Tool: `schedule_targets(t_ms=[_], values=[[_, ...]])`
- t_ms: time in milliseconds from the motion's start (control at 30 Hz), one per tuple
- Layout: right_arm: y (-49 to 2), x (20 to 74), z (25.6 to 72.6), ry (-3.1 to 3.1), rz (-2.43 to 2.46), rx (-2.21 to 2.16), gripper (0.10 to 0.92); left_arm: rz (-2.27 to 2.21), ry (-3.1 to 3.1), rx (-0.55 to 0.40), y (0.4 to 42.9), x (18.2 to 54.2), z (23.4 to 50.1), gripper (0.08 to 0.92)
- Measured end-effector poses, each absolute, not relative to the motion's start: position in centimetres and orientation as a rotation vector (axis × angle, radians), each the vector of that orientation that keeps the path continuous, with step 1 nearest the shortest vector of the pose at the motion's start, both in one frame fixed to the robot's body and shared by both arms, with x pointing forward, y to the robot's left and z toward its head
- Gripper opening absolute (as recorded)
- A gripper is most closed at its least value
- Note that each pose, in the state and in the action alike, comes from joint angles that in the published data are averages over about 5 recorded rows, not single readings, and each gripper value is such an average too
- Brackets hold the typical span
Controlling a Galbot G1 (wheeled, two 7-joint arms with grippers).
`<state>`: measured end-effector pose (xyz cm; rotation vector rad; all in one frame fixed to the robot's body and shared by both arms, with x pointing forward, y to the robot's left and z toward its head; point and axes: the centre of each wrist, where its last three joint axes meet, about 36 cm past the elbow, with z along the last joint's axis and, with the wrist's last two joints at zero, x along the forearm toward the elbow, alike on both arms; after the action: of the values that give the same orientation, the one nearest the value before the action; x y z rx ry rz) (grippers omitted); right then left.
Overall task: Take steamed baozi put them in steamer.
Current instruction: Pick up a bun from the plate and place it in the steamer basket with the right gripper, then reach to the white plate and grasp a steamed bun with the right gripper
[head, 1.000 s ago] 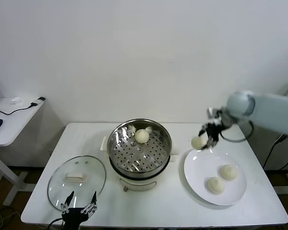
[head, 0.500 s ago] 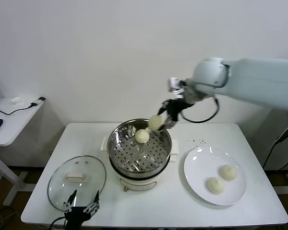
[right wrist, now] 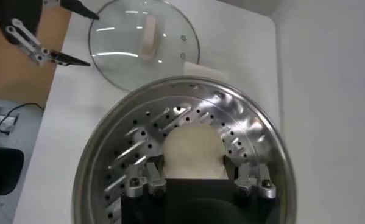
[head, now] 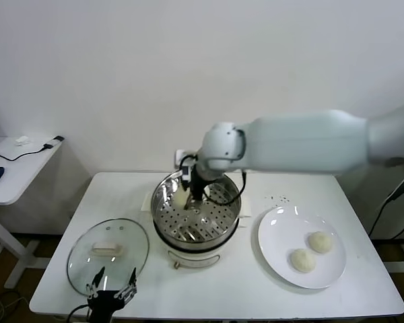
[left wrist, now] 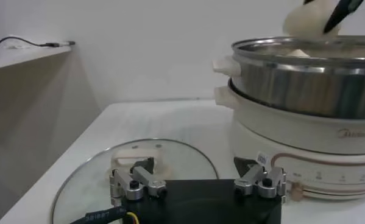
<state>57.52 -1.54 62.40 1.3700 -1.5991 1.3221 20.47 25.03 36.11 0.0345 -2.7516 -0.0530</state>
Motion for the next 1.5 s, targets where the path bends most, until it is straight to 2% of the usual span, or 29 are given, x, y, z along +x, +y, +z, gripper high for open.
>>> schedule_targets(t_ms=[433,700,867,1033,1300,1500], values=[[0.5,58.7,58.4,-1.618,1.309,1.325,0.664,-0.052,-2.748,0.040,25.1,20.5,35.7,0.823],[0.5,59.3,58.9,-1.644,1.289,1.340,0.810,-0.052,-2.747,0.042,25.1,20.5,35.7,0.823],[-0.8,59.8,60.6,-1.636,1.277,1.381,0.822,-0.051,-2.747,0.044,25.1,20.4,35.7,0.823],[-4.7,61.3,64.1,-1.621,1.279,1.429,0.823,-0.047,-2.748,0.043,25.0,20.4,35.8,0.823],[-15.0,62.9,71.0,-1.564,1.306,1.469,0.823,-0.044,-2.749,0.039,24.8,20.5,35.8,0.823],[-23.9,61.3,71.3,-1.498,1.290,1.414,0.823,-0.046,-2.754,0.050,25.2,20.6,35.9,0.823]])
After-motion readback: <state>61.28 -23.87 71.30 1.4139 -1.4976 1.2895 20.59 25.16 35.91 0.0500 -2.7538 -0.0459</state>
